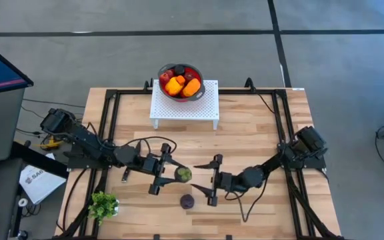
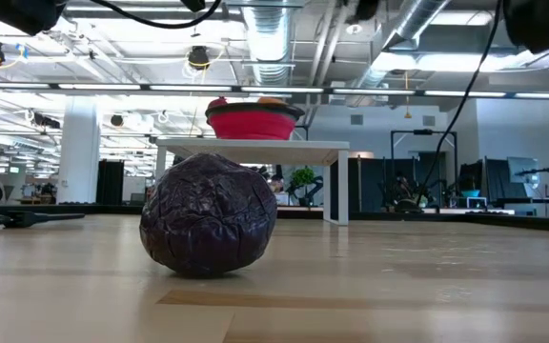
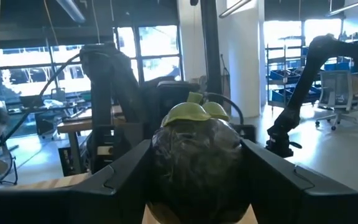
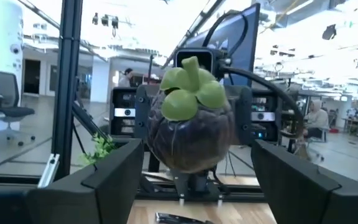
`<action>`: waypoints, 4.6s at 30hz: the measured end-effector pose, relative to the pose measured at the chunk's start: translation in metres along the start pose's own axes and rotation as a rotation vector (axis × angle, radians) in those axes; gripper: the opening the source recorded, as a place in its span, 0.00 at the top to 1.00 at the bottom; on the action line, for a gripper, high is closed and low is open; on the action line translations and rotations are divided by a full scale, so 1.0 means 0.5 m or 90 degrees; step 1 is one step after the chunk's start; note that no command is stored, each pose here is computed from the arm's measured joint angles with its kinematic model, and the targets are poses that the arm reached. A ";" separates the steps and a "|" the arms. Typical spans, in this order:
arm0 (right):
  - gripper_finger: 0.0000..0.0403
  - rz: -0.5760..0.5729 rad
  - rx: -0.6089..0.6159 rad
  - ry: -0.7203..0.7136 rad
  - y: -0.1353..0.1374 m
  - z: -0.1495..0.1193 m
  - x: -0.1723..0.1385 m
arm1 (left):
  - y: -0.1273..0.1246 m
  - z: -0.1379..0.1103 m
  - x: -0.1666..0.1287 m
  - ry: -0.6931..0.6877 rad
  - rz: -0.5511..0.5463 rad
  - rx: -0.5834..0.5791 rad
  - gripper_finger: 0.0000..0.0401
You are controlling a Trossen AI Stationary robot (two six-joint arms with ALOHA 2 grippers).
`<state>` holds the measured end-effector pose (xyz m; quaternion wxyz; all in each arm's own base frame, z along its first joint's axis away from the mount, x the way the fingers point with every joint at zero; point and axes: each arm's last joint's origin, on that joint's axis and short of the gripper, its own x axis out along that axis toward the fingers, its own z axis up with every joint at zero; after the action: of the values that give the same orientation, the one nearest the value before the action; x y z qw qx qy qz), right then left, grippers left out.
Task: Pick & Place Fruit
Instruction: Put the top purple plum into the red strainer bowl on the shelf
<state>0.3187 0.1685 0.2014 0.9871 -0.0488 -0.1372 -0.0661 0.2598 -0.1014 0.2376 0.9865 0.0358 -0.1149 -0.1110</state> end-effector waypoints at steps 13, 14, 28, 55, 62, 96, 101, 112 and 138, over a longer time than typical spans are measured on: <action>0.36 0.027 -0.008 0.045 0.005 0.010 0.061 | 0.001 0.000 0.000 0.000 0.003 0.001 0.43; 0.38 0.028 -0.009 0.046 0.005 0.010 0.061 | 0.001 0.000 0.000 0.002 0.003 0.001 0.42; 0.55 -0.016 -0.025 0.145 0.006 0.009 0.050 | 0.008 -0.004 -0.014 0.104 0.065 0.012 0.24; 0.43 -0.052 -0.007 0.222 -0.034 -0.007 0.065 | 0.013 -0.018 -0.018 0.161 0.118 0.037 0.52; 0.33 -0.042 -0.053 0.322 -0.034 -0.022 0.044 | 0.014 -0.013 -0.019 0.160 0.144 0.069 0.48; 0.31 -0.099 0.026 0.380 -0.026 -0.021 0.016 | 0.424 0.030 -0.069 0.217 0.682 0.215 0.43; 0.31 -0.096 0.029 0.377 -0.024 -0.020 0.015 | 0.423 0.019 -0.073 0.255 0.697 0.202 0.42; 0.31 -0.096 0.034 0.372 -0.024 -0.018 0.016 | 0.429 -0.006 -0.093 0.257 0.721 0.122 0.39; 0.31 -0.096 0.033 0.372 -0.024 -0.018 0.016 | 0.407 0.048 -0.100 0.203 0.707 0.130 0.16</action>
<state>0.3272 0.1547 0.1958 0.9779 0.0082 0.1480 -0.1472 0.2495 0.1069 0.2695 0.8935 0.0810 0.0230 0.4411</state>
